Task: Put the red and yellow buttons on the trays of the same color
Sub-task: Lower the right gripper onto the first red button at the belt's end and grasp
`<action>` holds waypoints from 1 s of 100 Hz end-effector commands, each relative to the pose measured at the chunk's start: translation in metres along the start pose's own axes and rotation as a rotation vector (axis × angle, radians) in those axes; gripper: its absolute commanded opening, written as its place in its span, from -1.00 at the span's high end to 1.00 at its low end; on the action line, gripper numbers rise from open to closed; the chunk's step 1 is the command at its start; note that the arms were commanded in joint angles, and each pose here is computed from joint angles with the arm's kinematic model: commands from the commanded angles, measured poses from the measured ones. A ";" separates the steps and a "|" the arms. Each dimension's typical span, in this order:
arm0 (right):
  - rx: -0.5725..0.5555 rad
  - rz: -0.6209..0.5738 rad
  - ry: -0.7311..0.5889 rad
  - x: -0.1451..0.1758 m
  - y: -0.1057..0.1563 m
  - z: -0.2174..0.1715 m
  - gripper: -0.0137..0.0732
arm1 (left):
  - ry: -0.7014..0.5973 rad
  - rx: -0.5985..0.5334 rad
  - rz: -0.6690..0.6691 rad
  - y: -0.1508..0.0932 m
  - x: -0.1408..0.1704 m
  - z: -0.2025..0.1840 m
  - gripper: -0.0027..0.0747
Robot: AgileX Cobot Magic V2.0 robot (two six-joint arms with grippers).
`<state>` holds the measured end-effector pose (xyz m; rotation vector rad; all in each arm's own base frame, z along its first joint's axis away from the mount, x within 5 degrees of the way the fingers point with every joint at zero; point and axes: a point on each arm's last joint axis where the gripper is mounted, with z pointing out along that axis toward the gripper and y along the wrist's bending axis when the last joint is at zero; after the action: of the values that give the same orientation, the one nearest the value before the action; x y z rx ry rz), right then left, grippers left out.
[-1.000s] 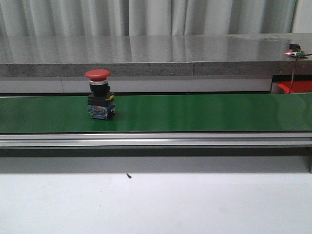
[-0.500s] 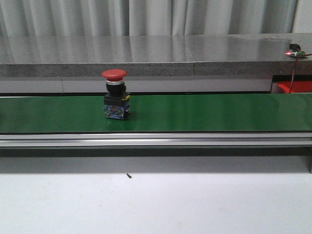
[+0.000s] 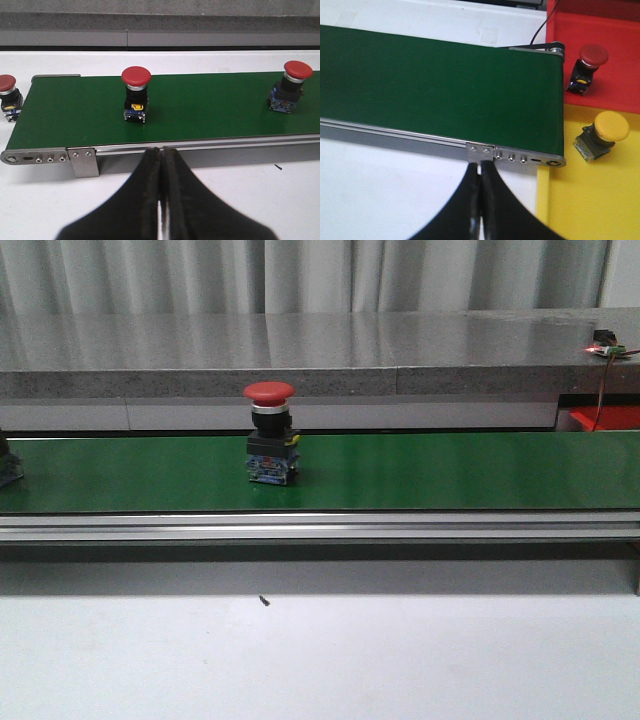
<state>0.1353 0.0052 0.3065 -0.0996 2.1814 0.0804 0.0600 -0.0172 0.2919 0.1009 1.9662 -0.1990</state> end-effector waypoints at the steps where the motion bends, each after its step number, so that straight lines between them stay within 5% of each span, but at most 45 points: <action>1: -0.006 -0.001 -0.047 -0.026 -0.001 -0.003 0.96 | -0.081 0.003 -0.006 -0.001 -0.013 -0.003 0.98; 41: -0.153 -0.083 0.091 -0.086 0.022 0.038 0.94 | -0.081 0.003 -0.006 -0.001 -0.013 -0.003 0.98; 53: -0.204 -0.117 0.131 -0.101 0.036 0.055 0.56 | -0.081 0.003 -0.006 -0.001 -0.013 -0.003 0.98; 72: -0.286 -0.180 0.205 -0.115 0.063 0.083 -0.49 | -0.081 0.003 -0.006 -0.001 -0.013 -0.003 0.98; 100: -0.400 -0.358 0.333 -0.126 0.104 0.121 -0.55 | -0.081 0.003 -0.006 -0.001 -0.013 -0.003 0.98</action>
<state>0.2912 0.1140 0.3252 -0.6786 2.4964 0.3057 0.0599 -0.0172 0.2918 0.1033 1.9679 -0.1982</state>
